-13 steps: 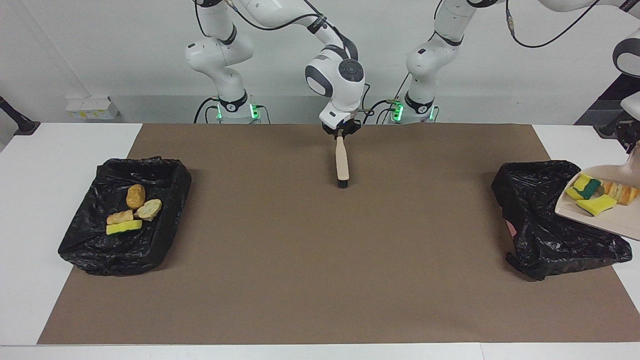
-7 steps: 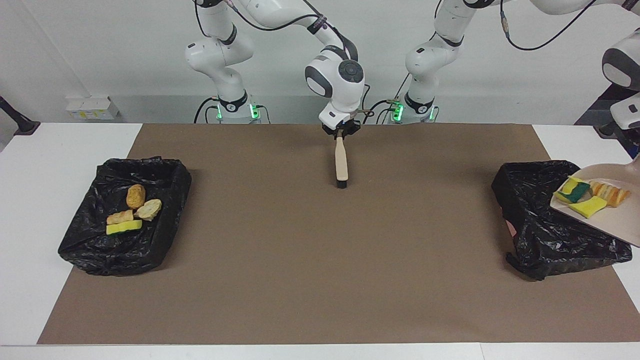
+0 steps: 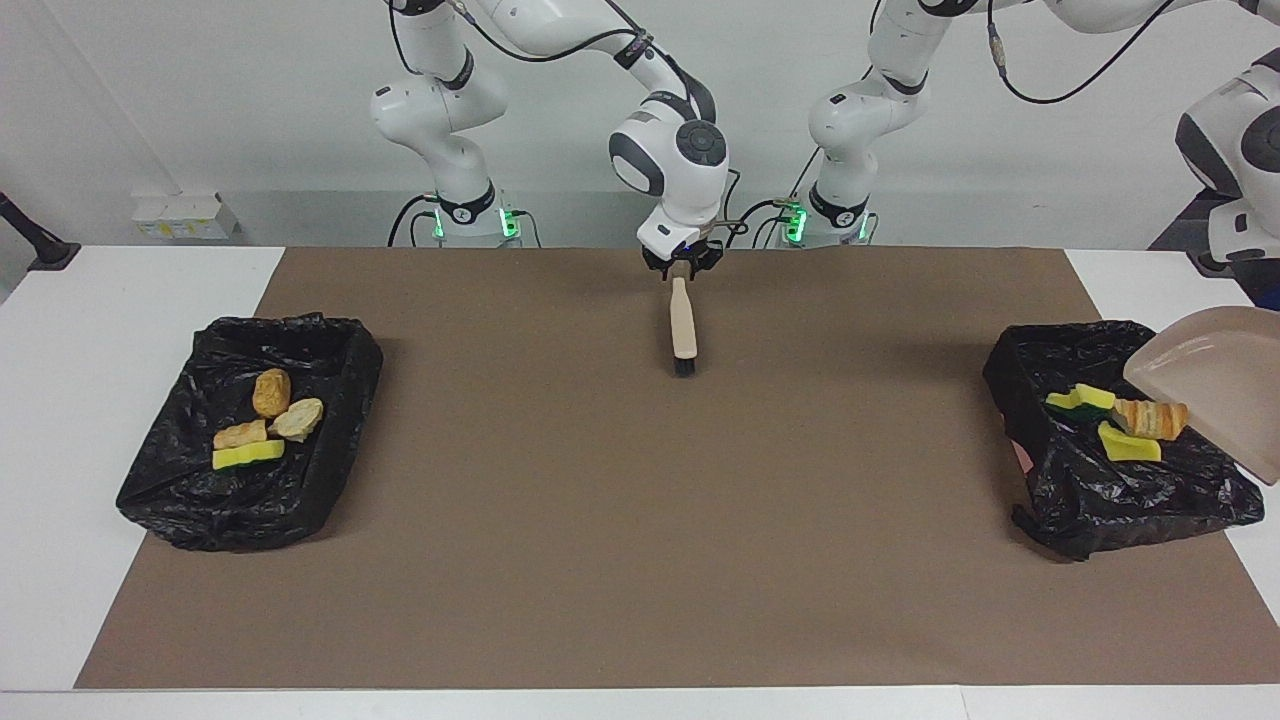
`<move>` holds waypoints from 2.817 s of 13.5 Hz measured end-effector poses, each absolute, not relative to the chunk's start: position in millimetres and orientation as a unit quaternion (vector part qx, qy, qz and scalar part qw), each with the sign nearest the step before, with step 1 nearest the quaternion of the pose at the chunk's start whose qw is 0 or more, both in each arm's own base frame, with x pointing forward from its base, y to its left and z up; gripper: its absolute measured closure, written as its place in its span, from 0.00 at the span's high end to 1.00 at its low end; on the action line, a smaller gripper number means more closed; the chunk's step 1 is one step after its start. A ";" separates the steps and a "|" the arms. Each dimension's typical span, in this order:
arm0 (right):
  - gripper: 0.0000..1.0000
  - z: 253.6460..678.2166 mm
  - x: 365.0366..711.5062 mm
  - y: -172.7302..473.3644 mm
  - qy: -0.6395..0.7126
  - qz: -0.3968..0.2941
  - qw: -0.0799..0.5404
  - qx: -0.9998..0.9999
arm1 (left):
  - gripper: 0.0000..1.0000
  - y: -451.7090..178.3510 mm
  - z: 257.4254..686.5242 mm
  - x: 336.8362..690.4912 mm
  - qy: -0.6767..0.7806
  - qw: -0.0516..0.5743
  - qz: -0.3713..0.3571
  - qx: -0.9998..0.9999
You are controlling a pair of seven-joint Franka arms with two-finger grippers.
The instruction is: Sweep and dump trash in bin
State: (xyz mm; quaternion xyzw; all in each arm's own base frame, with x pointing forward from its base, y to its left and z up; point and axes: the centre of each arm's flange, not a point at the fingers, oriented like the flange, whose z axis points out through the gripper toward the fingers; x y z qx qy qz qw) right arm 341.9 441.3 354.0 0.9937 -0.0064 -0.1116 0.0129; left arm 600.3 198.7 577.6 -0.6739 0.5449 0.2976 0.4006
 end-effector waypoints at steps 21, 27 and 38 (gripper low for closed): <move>1.00 574.5 528.1 173.4 0.111 -0.036 0.011 0.993 | 0.32 -82.2 562.0 605.3 0.189 0.040 -0.037 -0.980; 1.00 585.7 535.2 89.8 0.105 -0.051 0.031 0.993 | 0.32 -267.9 504.1 571.8 0.085 -0.018 -0.053 -0.995; 1.00 587.7 542.0 -25.6 0.068 -0.052 0.017 0.996 | 0.32 -391.4 369.0 518.9 0.087 -0.049 -0.050 -0.994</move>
